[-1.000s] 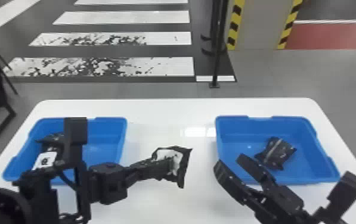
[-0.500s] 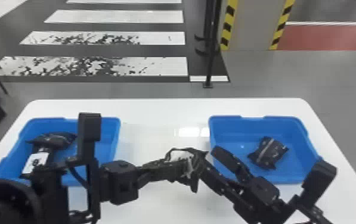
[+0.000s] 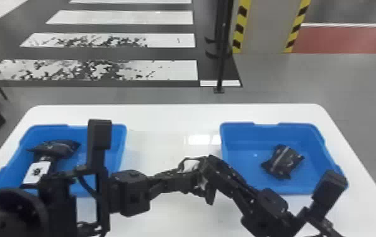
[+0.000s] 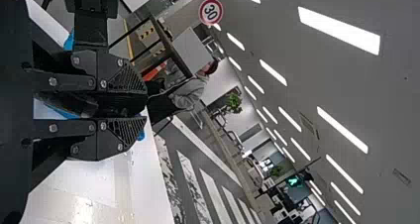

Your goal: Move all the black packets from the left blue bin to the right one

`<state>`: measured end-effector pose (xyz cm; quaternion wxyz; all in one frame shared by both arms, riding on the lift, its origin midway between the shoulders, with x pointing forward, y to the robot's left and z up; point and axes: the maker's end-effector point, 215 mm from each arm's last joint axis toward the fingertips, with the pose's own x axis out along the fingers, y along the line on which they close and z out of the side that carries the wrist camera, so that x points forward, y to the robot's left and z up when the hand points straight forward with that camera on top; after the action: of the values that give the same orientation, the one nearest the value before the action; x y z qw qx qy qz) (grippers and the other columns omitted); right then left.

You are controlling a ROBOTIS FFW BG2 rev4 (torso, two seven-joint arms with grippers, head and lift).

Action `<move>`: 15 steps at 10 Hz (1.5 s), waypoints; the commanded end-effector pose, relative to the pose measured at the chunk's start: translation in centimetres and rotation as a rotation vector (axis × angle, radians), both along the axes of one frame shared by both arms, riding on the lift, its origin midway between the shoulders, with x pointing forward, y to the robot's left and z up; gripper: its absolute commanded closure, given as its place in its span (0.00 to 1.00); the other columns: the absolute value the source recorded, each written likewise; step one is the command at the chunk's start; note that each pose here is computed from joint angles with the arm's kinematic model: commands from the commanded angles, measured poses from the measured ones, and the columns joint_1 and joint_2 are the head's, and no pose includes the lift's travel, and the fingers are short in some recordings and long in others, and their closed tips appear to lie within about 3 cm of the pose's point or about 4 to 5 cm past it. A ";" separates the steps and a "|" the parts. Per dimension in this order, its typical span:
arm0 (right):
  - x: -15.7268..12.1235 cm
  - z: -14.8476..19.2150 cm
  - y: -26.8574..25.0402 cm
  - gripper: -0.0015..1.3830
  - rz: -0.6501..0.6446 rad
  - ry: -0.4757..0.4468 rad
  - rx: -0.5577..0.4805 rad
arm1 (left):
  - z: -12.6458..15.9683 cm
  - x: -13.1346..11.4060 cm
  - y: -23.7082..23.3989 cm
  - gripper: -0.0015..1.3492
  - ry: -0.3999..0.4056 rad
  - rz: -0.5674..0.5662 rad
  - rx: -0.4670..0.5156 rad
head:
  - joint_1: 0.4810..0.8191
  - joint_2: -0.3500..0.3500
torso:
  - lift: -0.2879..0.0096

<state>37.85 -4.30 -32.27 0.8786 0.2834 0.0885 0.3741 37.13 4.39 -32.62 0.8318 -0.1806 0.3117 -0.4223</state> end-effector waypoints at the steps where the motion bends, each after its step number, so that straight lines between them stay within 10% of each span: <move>1: 0.0 0.3 0.1 0.93 0.002 -0.002 0.008 | 0.3 0.1 -0.1 0.89 -0.008 0.001 -0.009 | 0.63 0.50 | 0.50; 2: -0.1 0.1 0.2 0.93 0.007 0.007 0.011 | 0.4 0.5 0.0 0.86 -0.014 0.013 -0.022 | 0.63 0.50 | 0.50; 4: 0.5 0.2 0.3 0.93 0.017 0.009 0.025 | 0.1 0.9 1.1 0.24 -0.018 0.059 -0.046 | 0.63 0.51 | 0.50; 5: 2.0 0.3 -0.3 0.93 0.012 -0.006 0.011 | 0.5 1.2 1.8 0.08 -0.044 0.089 -0.056 | 0.63 0.52 | 0.50; 10: 11.5 -1.2 -11.1 0.93 -0.192 -0.067 -0.187 | 4.6 0.8 9.0 0.10 -0.248 0.332 -0.024 | 0.63 0.51 | 0.50; 15: 15.4 -8.5 -19.8 0.92 -0.336 0.063 -0.307 | 8.2 -0.4 16.1 0.11 -0.419 0.543 0.024 | 0.63 0.41 | 0.50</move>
<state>52.95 -23.84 -40.18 0.9585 0.1674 0.1179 0.1983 36.70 19.61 -24.78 0.9574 -0.1636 0.0883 -0.2210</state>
